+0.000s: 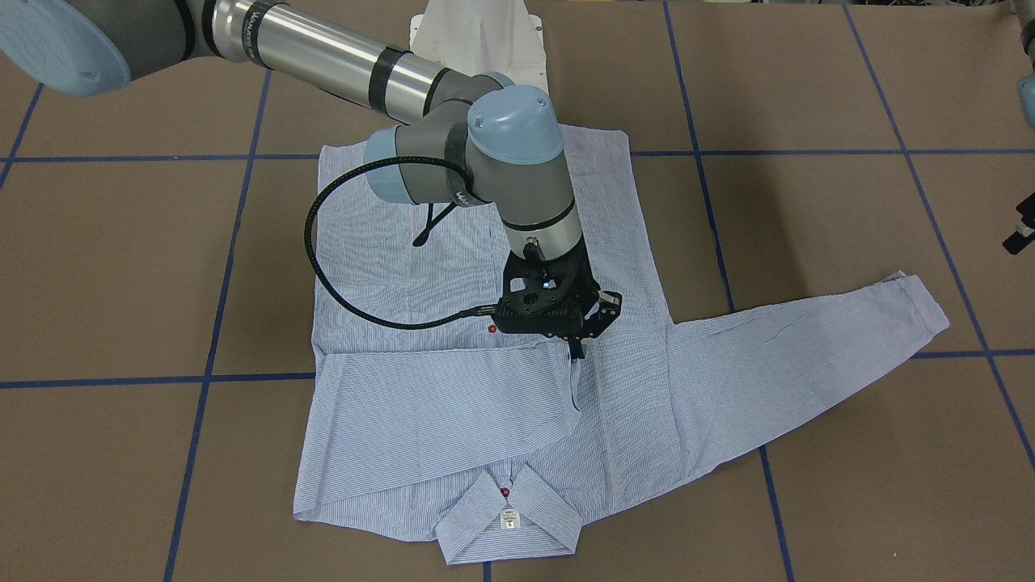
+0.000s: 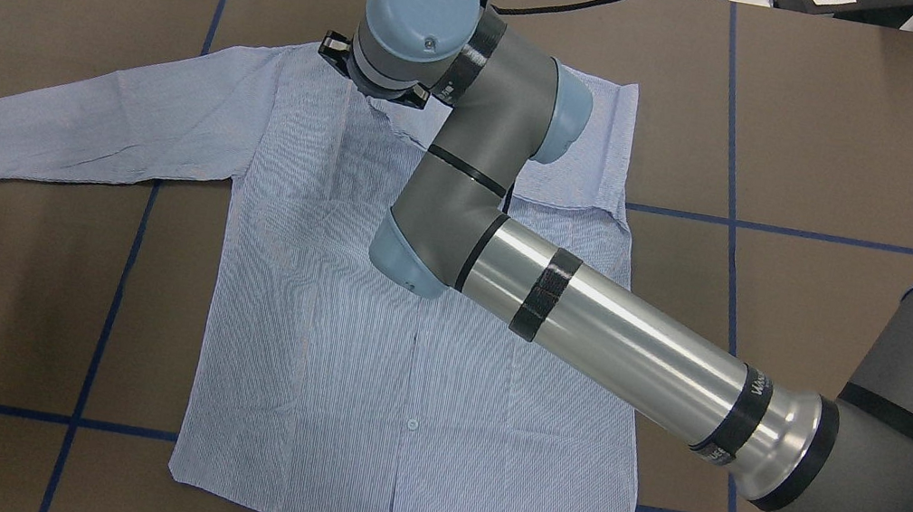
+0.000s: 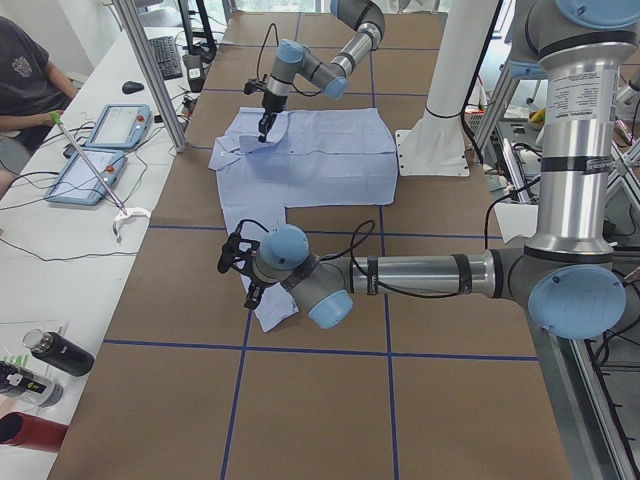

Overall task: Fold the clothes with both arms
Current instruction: 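Carry the sleeve with the right gripper across the shirt toward the collar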

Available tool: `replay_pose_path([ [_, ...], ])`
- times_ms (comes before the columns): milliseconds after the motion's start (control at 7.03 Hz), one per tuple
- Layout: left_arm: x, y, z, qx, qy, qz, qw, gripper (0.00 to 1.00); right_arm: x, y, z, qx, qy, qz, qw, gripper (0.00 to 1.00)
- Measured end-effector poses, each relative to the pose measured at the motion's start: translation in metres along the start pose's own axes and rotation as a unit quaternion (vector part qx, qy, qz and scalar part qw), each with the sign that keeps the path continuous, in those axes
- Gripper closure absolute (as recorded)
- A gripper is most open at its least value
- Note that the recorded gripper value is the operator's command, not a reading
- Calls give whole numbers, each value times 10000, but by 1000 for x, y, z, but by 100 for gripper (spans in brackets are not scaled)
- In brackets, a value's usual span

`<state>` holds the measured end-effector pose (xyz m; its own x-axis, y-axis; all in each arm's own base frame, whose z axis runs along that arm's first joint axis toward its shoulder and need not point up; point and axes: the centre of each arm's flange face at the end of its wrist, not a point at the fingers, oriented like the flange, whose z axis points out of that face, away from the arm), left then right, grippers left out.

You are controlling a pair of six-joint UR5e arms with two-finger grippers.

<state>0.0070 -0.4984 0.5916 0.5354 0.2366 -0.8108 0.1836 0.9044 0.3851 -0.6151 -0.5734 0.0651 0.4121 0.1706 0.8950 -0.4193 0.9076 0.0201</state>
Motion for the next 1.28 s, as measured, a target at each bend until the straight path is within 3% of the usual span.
replay_pose_path([
  [427, 1, -1, -1, 9, 2, 9, 10000, 0, -20, 3, 0, 52, -94, -28, 9999, 100],
  [711, 3, -1, -1, 18, 8, 21, 10000, 0, -24, 4, 0, 94, -158, -43, 9998, 3],
  [1280, 3, -2, 1, 15, -16, 28, 10000, 0, -35, 16, 0, 198, -247, 116, 9994, 0],
])
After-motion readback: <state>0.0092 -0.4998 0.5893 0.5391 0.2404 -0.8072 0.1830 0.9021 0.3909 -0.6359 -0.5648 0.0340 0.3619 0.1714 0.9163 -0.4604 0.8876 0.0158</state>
